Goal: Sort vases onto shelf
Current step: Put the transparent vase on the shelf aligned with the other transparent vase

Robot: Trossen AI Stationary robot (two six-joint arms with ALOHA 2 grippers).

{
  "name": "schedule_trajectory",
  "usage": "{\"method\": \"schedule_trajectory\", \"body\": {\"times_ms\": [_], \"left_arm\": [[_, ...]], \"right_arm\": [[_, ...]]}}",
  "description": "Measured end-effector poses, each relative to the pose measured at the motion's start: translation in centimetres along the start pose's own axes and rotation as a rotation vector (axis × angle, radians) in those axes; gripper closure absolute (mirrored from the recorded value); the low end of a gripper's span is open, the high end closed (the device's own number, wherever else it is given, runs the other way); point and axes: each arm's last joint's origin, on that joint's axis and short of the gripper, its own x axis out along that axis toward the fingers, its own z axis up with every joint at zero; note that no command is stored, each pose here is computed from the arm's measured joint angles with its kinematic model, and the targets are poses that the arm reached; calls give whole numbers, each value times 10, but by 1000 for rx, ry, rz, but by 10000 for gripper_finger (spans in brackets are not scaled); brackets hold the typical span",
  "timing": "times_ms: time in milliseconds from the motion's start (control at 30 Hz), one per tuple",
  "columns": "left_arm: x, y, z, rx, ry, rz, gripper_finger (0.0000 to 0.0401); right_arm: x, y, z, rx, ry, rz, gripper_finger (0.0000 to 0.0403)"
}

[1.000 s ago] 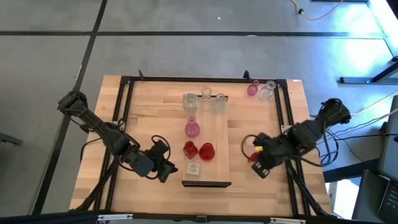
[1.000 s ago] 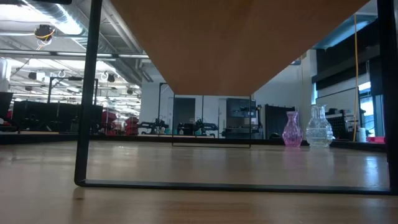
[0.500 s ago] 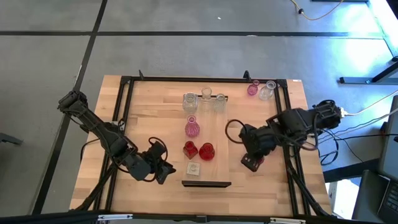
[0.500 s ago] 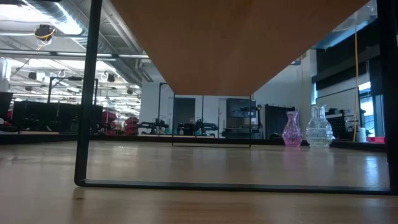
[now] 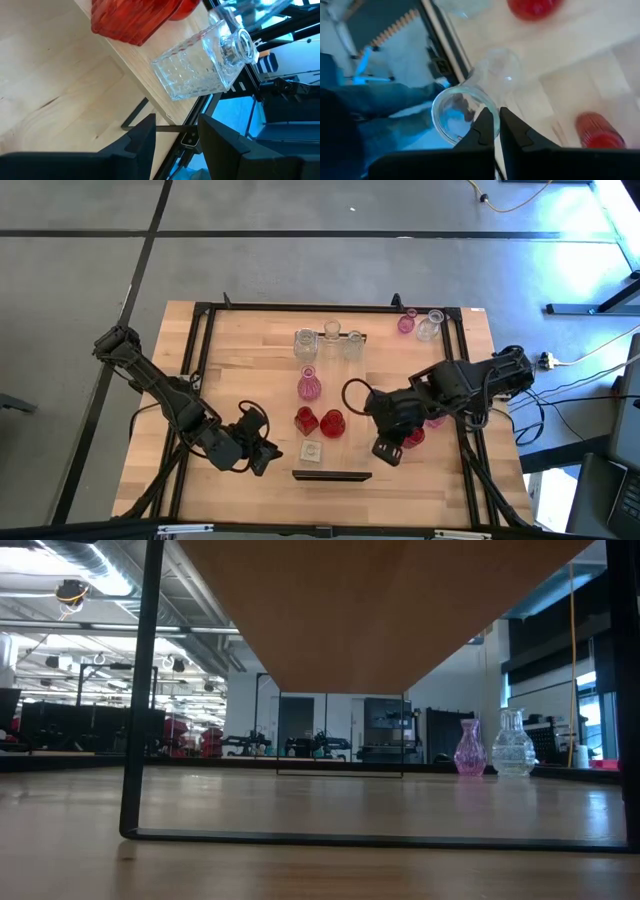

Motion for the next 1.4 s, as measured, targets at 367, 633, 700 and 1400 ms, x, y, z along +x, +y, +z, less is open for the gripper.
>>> {"method": "schedule_trajectory", "body": {"times_ms": [367, 633, 700, 1400], "left_arm": [[0, 2, 0, 9, 1, 19, 262], [0, 2, 0, 8, 1, 18, 262], [0, 2, 0, 8, 1, 18, 262], [0, 4, -1, 18, 3, 34, 262]], "right_arm": [[14, 5, 9, -51, 5, 21, 403], [16, 3, 16, -61, 4, 37, 392], [15, 1, 19, -53, -2, 36, 380], [-2, 3, 27, -49, -152, 50, 304]]}}
